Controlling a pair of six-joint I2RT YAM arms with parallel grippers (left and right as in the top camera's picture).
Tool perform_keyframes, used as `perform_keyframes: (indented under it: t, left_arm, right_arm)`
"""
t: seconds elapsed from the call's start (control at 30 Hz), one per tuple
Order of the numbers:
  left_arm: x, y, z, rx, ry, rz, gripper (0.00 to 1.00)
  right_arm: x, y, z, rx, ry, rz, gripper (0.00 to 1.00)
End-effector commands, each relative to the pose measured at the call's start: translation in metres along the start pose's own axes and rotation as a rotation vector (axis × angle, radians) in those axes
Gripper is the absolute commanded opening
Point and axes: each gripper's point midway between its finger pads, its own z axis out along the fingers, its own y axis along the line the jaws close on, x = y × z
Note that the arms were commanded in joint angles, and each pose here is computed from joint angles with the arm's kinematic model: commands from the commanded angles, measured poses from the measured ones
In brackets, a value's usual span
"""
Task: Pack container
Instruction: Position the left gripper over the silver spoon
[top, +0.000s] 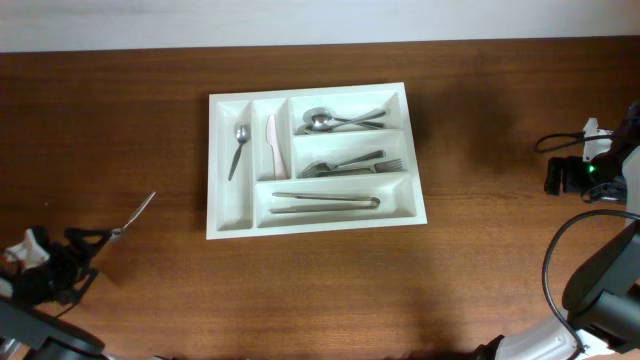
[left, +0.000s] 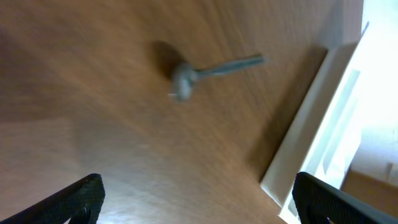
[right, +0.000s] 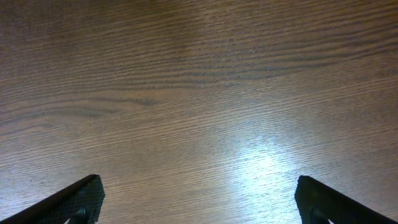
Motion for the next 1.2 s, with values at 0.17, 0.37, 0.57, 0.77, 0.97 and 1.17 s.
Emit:
perform_keyframes:
  t: [0.17,0.37,0.57,0.77,0.97,1.17]
  left_arm:
    - [0.000,0.017,-0.010,-0.017,-0.022,0.042,0.99]
    - [-0.007,0.009,-0.006,0.007,-0.044,0.085,0.99]
    - [-0.012,-0.005,0.005,0.023,-0.041,0.142,0.99]
    - [-0.020,-0.008,0.016,-0.015,-0.047,0.123,0.99]
    - [-0.025,-0.007,0.019,-0.025,-0.059,0.131,0.99]
    - [-0.018,0.001,0.035,-0.002,-0.008,0.091,0.99]
  right_arm:
    - [-0.001,-0.002,-0.004,0.013,-0.011,0.008,0.99]
    - [-0.001,-0.002,-0.004,0.013,-0.011,0.008,0.99]
    - [-0.001,-0.002,-0.004,0.013,-0.011,0.008,0.99]
    - [-0.001,-0.002,-0.004,0.013,-0.011,0.008,0.99]
    - [-0.001,-0.002,-0.004,0.013,-0.011,0.008,0.99]
    - [-0.001,-0.002,-0.004,0.013,-0.011,0.008,0.99]
